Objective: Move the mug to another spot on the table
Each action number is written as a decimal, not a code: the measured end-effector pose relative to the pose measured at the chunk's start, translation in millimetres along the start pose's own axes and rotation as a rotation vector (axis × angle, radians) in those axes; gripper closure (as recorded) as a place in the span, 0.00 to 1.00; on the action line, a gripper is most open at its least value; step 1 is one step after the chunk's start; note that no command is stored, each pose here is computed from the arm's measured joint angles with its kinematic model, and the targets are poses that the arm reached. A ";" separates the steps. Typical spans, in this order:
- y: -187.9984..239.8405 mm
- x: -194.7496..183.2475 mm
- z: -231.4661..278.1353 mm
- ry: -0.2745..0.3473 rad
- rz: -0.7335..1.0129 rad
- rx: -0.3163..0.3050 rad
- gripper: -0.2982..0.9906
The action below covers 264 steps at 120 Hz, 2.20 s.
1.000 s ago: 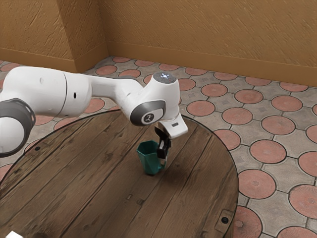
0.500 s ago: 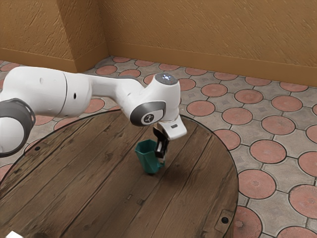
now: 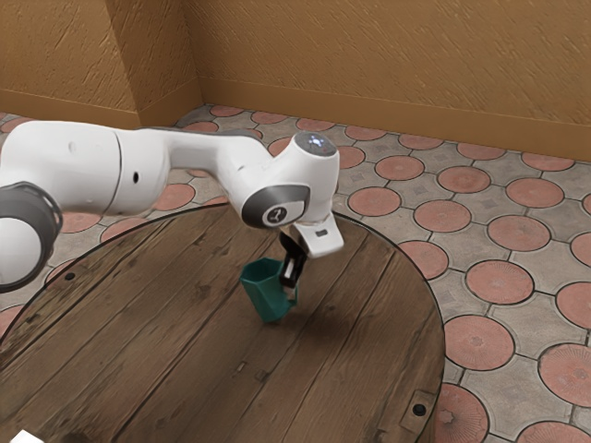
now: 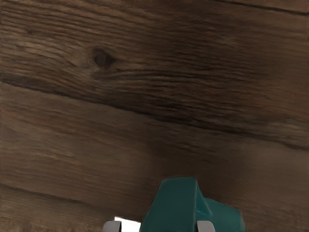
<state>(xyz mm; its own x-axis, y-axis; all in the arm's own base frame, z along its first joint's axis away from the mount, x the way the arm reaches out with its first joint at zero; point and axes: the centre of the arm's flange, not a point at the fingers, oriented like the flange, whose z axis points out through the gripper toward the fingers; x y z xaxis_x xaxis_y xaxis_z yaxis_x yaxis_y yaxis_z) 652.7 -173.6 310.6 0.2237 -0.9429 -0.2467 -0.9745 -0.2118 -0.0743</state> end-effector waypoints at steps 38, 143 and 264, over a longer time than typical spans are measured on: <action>11.2 -8.0 -20.4 -0.064 -0.001 -0.028 0.72; 109.5 -39.7 28.2 -0.440 -0.066 -0.328 0.74; 56.7 -82.8 63.1 -0.491 -0.249 -0.304 0.55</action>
<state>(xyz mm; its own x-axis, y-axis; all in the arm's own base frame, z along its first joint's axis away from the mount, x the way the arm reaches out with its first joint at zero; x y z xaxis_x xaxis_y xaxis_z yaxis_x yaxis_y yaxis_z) 580.1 -91.3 265.9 0.3567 -0.6433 -0.6775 -0.8371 -0.5420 0.0739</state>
